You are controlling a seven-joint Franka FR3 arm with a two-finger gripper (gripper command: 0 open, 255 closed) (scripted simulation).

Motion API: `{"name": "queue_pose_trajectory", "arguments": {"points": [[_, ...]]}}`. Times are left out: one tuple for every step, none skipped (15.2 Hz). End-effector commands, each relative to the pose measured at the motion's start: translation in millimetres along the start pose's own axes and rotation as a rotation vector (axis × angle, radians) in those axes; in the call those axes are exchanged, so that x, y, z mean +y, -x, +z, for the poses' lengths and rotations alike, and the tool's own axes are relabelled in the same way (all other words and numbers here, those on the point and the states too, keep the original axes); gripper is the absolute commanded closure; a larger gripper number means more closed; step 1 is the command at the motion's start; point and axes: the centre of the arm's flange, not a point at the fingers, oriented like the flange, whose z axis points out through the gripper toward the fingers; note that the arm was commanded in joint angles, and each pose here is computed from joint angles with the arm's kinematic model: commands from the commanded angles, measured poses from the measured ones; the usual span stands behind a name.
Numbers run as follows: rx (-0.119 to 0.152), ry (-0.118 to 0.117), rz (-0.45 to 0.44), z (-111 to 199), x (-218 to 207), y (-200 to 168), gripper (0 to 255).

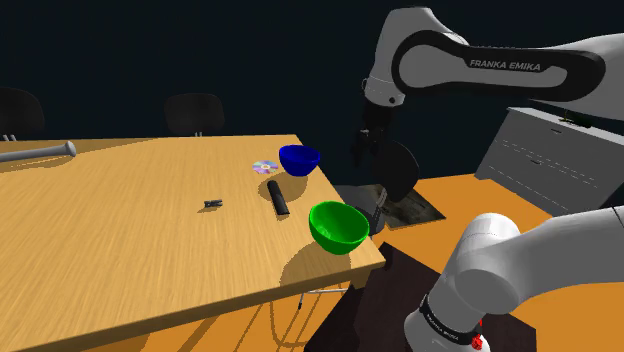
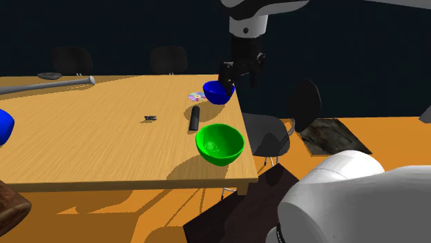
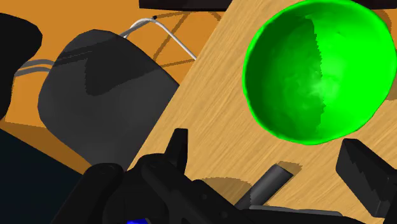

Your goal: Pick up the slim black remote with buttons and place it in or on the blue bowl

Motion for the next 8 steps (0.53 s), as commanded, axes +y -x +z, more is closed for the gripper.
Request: {"name": "queue_pose_trajectory", "arguments": {"points": [[0.0,0.0,0.0,0,0,0,0],[-0.002,-0.004,0.025,9,-4,-9,0],[-0.003,-0.008,0.049,17,-8,-18,0],[-0.005,-0.013,0.074,26,-12,-27,0],[-0.007,-0.017,0.098,34,-15,-37,0],[-0.009,-0.021,0.123,43,-19,-46,0],[-0.01,-0.025,0.147,52,-22,-55,0],[-0.012,-0.03,0.172,60,-25,-65,0]]}}
